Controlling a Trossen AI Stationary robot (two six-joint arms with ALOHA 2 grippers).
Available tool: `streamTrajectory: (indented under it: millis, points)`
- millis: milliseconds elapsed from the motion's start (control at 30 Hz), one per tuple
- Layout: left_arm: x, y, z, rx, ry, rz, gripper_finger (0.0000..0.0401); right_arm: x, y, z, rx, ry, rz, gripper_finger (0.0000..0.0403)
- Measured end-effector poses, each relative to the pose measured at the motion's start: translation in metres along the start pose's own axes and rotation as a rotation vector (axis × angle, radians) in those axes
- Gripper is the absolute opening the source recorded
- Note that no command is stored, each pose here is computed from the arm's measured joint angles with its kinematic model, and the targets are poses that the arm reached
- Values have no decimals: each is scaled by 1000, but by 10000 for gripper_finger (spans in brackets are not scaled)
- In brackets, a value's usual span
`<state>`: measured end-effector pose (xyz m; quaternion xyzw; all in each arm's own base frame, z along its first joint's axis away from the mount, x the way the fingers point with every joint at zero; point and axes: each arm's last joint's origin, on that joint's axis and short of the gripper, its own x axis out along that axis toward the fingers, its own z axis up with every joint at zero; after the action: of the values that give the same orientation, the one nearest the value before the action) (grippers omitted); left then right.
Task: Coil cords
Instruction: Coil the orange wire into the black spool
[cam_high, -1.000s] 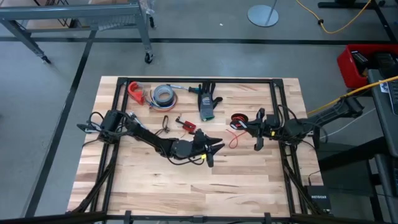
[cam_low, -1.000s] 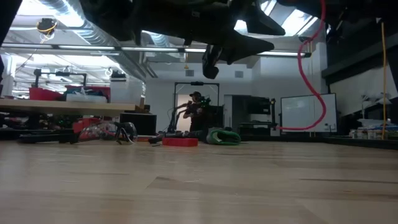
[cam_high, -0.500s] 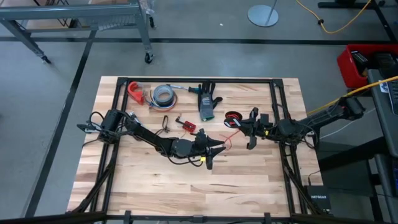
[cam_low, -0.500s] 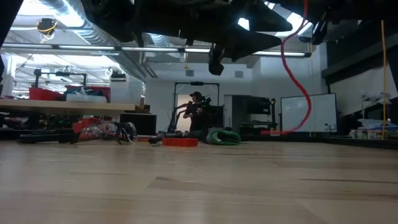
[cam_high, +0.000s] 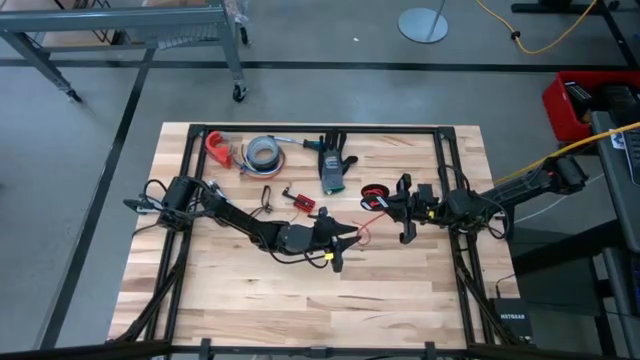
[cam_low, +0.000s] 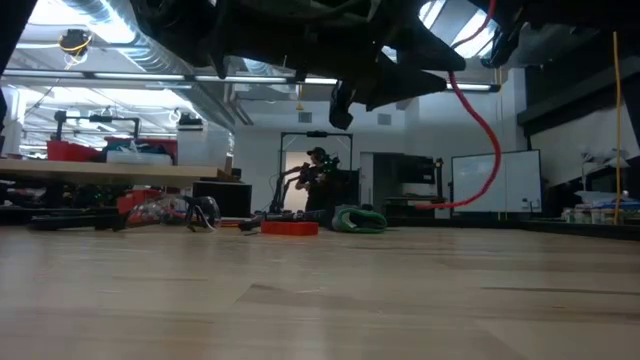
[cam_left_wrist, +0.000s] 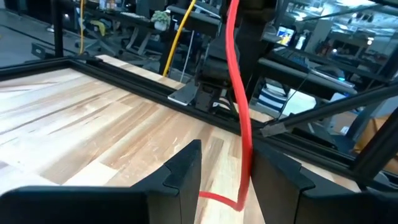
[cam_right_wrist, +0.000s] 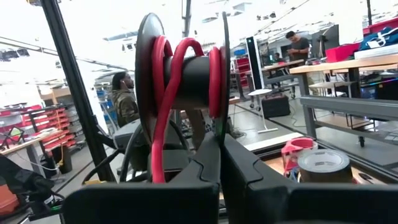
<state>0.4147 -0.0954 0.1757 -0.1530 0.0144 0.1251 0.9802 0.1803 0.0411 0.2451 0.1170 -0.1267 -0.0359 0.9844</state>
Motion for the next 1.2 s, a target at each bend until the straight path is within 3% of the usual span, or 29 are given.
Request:
streamTrajectory:
  millis: [200, 467, 667, 1200]
  points:
    - [0, 1, -2, 12, 20, 7, 109, 0, 0, 0, 0, 0, 0, 1]
    - [0, 2, -4, 22, 37, 36, 11, 0, 0, 0, -1, 4, 12, 1]
    - [-2, 5, -6, 20, 54, 109, 4, 0, 2, -4, -14, 56, 95, 1]
    - [-9, 5, -23, -80, 168, 208, 1, -16, -7, -31, -32, 433, 58, 1]
